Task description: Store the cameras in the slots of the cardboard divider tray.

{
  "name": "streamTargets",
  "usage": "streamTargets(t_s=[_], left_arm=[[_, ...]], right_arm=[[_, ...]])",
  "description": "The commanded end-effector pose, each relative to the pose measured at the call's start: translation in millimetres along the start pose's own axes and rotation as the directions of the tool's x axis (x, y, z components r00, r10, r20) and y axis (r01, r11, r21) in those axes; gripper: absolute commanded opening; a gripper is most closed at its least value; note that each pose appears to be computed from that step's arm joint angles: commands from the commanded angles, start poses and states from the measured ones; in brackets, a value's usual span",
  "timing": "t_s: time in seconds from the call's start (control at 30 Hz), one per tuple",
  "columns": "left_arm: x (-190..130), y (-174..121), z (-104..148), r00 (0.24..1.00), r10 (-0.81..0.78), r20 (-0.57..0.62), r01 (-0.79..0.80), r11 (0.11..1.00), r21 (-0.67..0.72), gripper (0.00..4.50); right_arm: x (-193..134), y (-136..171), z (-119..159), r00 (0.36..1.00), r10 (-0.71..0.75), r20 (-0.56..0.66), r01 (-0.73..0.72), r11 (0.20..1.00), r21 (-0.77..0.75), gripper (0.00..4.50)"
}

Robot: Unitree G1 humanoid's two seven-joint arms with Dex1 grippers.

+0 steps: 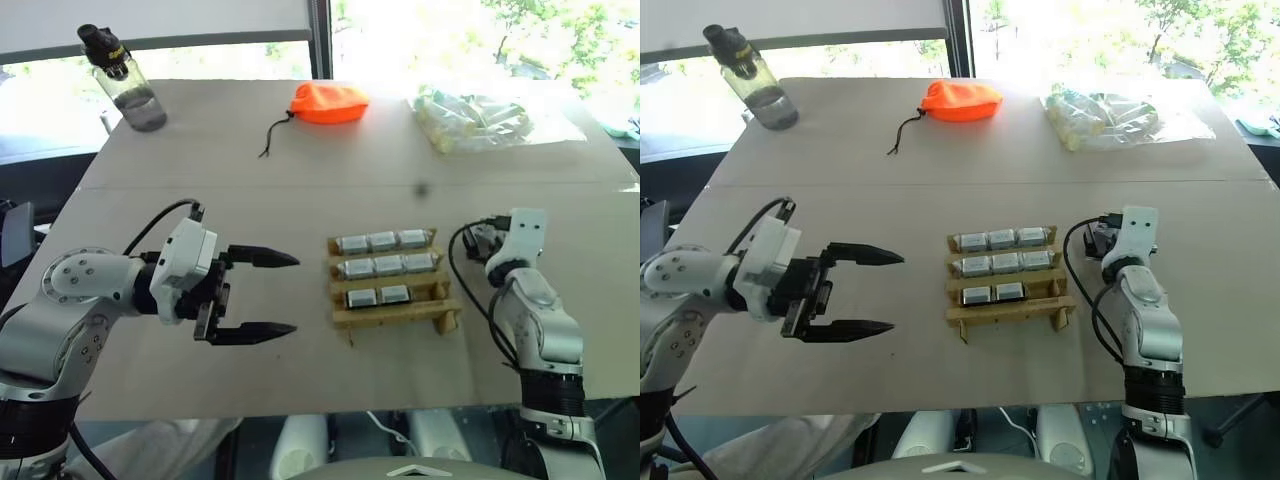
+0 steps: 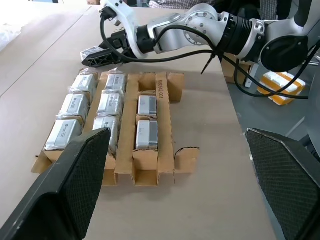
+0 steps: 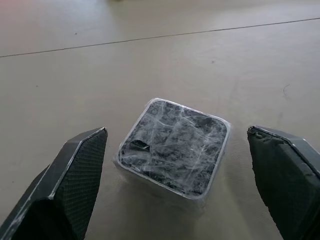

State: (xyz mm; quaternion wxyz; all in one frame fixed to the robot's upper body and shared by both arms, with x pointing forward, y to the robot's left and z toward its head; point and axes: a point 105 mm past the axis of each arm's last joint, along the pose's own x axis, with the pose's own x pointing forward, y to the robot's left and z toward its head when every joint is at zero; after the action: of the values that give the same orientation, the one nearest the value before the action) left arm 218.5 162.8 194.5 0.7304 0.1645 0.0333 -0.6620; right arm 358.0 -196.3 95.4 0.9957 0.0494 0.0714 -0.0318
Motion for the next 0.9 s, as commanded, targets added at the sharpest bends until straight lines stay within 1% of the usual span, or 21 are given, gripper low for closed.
streamTargets(t_s=[0.03,0.13,0.23,0.27,0.33,0.4,0.5,0.6,0.7,0.8,0.9], left_arm=[[1.7,0.0,4.9,1.0,-0.005,0.004,0.005,0.999,0.037,4.5],[1.7,0.2,4.7,1.0,-0.006,0.004,0.005,0.999,0.038,4.5],[1.7,0.5,4.5,1.0,-0.005,0.003,0.005,0.999,0.038,4.5],[1.8,0.6,4.5,1.0,-0.005,0.004,0.005,0.999,0.038,4.5],[1.8,0.5,4.6,1.0,-0.006,0.005,0.006,0.999,0.038,4.5],[1.7,0.2,4.6,1.0,-0.006,0.006,0.006,0.999,0.038,4.5],[1.9,-0.1,4.4,1.0,-0.006,0.007,0.006,0.999,0.037,4.5],[1.6,0.1,4.4,1.0,-0.006,0.008,0.006,0.999,0.036,4.5],[2.7,2.8,4.0,1.0,-0.001,0.009,0.001,0.999,0.034,4.5],[5.2,9.8,2.8,1.0,0.02,-0.002,-0.02,0.999,0.029,4.5],[10.2,29.5,3.5,0.995,0.1,-0.004,-0.1,0.994,0.044,4.5]], right_arm=[[1.4,4.7,14.3,0.998,0.02,0.06,-0.02,1.0,0.003,4.44],[1.8,6.0,14.1,0.998,0.03,0.058,-0.029,0.999,-0.013,4.44],[1.8,5.9,13.1,0.998,0.03,0.057,-0.029,0.999,-0.028,3.62],[1.7,5.6,12.8,0.998,0.028,0.056,-0.026,0.999,-0.032,3.14],[1.1,4.7,12.1,0.998,0.023,0.053,-0.021,0.999,-0.036,2.34],[0.2,3.8,11.7,0.998,0.02,0.053,-0.018,0.999,-0.039,2.06],[-2.1,-0.7,11.4,0.999,0.012,0.052,-0.009,0.999,-0.049,2.06],[-5.3,-2.7,18.9,0.994,0.06,0.086,-0.05,0.992,-0.114,2.06],[-11.9,-5.7,30.1,0.977,0.168,0.133,-0.132,0.961,-0.243,2.06],[-23.7,-7.1,43.1,0.933,0.316,0.17,-0.238,0.9,-0.364,2.06],[-36.7,-14.9,58.0,0.884,0.429,0.185,-0.302,0.827,-0.474,2.06]])
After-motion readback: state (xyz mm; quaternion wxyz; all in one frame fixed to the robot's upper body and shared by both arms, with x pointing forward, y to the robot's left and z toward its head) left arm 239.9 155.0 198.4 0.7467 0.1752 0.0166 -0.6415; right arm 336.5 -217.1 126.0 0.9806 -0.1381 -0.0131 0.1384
